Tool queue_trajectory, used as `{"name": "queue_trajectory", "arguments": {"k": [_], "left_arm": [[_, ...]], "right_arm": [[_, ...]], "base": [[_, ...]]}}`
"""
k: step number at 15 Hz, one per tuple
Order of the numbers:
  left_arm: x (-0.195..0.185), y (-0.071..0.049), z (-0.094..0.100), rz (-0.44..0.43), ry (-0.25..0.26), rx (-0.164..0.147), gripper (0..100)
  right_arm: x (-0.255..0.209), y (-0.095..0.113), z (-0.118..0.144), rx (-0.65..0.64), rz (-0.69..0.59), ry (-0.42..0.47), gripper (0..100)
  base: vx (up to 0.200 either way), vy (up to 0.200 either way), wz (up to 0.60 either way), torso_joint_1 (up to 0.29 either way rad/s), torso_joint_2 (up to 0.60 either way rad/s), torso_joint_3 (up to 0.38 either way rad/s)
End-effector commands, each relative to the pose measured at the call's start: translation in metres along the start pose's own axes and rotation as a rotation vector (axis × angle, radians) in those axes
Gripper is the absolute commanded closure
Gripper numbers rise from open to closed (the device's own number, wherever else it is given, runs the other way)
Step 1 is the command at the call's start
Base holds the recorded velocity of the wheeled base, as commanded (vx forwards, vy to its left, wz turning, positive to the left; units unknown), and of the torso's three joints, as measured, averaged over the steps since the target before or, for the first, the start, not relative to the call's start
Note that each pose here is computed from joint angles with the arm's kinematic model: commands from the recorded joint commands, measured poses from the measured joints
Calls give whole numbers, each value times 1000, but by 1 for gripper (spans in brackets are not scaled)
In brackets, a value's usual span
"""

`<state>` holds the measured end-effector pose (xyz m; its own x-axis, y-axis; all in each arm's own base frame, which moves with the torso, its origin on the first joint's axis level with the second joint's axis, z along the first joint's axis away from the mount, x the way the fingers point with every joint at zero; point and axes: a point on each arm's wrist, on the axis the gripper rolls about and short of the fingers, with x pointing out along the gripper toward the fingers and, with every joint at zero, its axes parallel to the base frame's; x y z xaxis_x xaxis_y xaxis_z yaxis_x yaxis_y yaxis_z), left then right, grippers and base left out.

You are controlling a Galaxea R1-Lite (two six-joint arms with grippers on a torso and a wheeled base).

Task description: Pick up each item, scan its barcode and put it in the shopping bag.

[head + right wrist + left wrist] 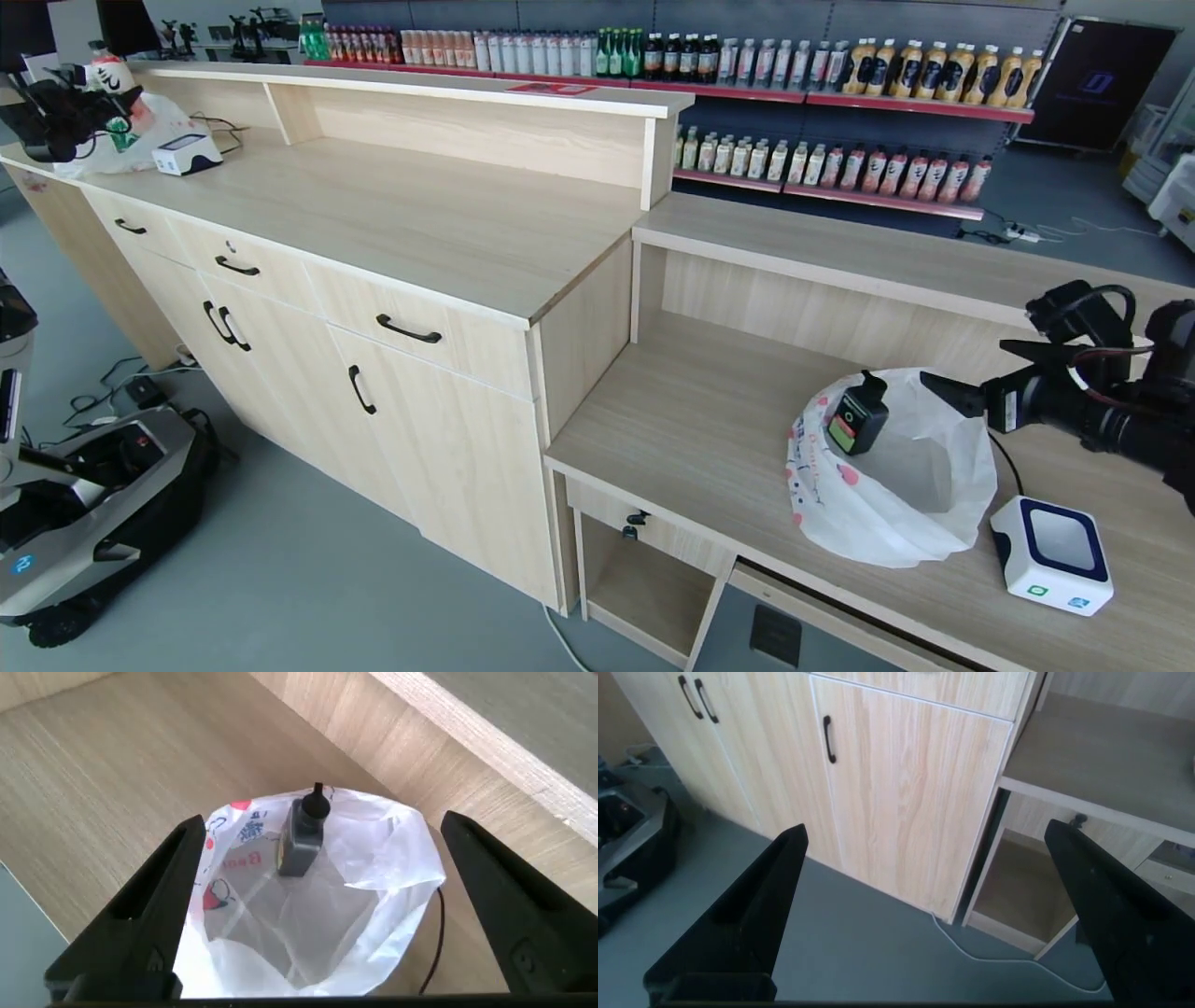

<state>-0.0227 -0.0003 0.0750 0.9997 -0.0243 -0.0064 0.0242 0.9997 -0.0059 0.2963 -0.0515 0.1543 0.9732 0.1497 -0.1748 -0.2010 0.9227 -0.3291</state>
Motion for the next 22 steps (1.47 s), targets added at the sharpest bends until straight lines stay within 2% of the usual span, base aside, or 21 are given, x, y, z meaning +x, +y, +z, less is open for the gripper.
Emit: {"name": "queue_trajectory", "arguments": {"k": [1,4,5,6,8,9,10,11,12,13,14,16,17,20,22], "left_arm": [[0,0,0,0,0,0,0],[0,0,0,0,0,0,0],[0,0,0,0,0,0,0],[0,0,0,0,0,0,0],[0,0,0,0,0,0,0],[0,0,0,0,0,0,0],[0,0,0,0,0,0,0],[0,0,0,0,0,0,0],[0,0,0,0,0,0,0],[0,0,0,0,0,0,0],[0,0,0,0,0,0,0],[0,0,0,0,0,0,0],[0,0,0,0,0,0,0],[0,0,0,0,0,0,0],[0,0,0,0,0,0,0]], "right_arm": [[-80,-8,40,-129,-133,-71,0],[-89,-25,58,-79,-303,-26,0],[-84,-38,66,48,-496,53,0],[-80,-45,70,125,-598,128,0],[-72,-62,72,282,-749,247,0],[-67,-72,72,342,-805,255,0],[-65,-77,71,369,-816,245,0],[-59,-93,53,418,-802,272,0],[-57,-97,47,429,-788,276,0],[-45,-110,32,491,-732,251,0],[-38,-116,28,523,-708,225,0],[-21,-144,18,626,-757,193,0],[-17,-152,9,662,-775,205,0],[-14,-167,-15,824,-822,282,0],[-8,-174,-18,983,-844,242,0]], "base": [[0,0,-600,2,-7,2],[0,0,-600,-2,1,9],[0,0,-600,7,7,-2],[0,0,-600,7,-2,7],[0,0,-600,0,2,5],[0,0,0,0,0,0],[0,0,0,0,0,0],[0,0,0,0,0,0],[0,0,0,0,0,0],[0,0,0,0,0,0],[0,0,0,0,0,0],[0,0,0,0,0,0],[0,0,0,0,0,0],[0,0,0,0,0,0],[0,0,0,0,0,0]]}}
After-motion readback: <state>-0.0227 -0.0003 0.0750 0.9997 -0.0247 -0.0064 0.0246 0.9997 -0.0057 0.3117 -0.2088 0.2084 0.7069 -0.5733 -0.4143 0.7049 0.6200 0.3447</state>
